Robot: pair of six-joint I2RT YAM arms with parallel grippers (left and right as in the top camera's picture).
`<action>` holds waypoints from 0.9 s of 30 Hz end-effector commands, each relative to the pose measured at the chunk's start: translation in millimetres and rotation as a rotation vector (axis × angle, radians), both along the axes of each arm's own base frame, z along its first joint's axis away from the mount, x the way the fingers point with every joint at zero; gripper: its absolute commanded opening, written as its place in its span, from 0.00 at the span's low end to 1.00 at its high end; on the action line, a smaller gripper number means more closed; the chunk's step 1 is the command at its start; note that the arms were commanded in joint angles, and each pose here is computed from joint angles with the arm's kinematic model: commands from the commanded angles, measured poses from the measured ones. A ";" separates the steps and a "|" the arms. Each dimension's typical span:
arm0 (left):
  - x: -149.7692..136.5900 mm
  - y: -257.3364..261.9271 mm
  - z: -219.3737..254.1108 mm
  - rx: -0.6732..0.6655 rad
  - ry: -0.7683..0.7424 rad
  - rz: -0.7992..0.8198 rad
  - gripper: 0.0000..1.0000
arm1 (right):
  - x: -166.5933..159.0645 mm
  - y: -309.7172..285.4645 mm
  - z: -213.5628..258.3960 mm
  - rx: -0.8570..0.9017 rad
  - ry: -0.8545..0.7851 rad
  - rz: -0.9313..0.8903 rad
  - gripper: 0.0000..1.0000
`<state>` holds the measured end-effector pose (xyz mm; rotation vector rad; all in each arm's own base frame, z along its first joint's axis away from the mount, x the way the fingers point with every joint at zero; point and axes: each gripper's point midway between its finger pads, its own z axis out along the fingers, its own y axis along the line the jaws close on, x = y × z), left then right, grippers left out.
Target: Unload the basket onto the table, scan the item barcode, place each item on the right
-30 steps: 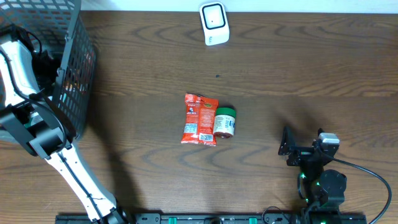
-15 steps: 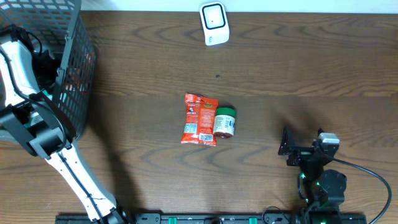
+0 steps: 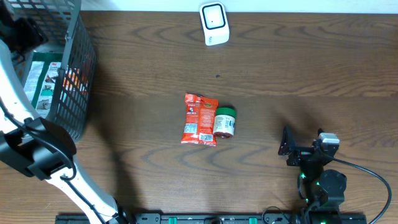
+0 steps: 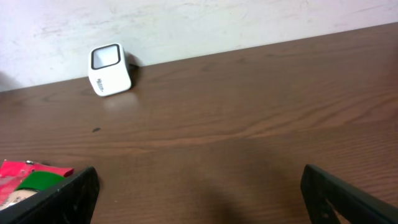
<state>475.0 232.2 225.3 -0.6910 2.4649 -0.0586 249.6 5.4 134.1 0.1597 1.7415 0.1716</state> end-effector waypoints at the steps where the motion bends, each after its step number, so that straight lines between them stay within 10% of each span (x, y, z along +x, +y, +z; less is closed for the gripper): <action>1: 0.0 11.5 -61.8 0.003 0.136 -0.035 0.75 | -0.3 0.2 -1.4 0.018 0.005 -0.001 0.99; 20: -1.5 -15.7 -179.6 -0.139 0.334 -0.213 0.68 | 1.5 0.2 -9.5 0.018 0.041 -0.001 0.99; 27: -9.5 -26.4 -199.6 -0.162 0.375 -0.231 0.47 | 2.0 0.2 -7.5 0.018 0.033 -0.001 0.99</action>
